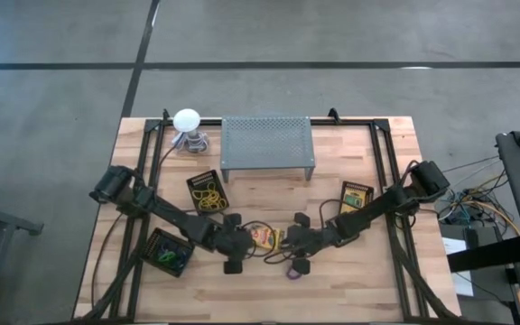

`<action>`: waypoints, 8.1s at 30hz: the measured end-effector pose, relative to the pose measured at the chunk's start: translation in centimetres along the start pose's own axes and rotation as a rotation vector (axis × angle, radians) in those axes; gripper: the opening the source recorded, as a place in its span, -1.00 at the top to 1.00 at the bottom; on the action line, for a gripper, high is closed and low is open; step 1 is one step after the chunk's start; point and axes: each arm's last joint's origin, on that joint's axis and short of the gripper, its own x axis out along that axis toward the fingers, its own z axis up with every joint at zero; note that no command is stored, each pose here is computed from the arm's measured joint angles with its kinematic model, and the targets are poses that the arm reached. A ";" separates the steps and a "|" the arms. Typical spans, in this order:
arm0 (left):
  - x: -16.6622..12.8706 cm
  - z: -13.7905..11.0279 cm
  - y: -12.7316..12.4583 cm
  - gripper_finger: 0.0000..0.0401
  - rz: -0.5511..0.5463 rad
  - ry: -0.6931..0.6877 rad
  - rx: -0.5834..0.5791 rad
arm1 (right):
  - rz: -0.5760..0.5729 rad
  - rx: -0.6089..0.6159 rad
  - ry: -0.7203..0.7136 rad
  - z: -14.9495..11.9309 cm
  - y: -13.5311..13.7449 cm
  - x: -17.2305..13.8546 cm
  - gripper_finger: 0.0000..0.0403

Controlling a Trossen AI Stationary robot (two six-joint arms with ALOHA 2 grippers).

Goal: Pick & Place Office Desk Supplies
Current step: Put the crayon box into the top right black bin

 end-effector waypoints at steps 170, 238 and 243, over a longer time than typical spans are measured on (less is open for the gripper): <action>0.8 2.0 1.7 0.01 -0.008 -0.090 -0.019 | 0.071 0.497 0.066 1.4 -5.8 1.3 0.17; 1.4 1.4 0.7 0.01 0.026 -0.060 -0.014 | 0.122 0.487 0.248 1.3 -4.8 -1.4 0.19; 1.4 1.5 0.7 0.01 0.023 -0.064 -0.015 | 0.125 0.540 0.274 0.7 -4.7 -0.6 0.22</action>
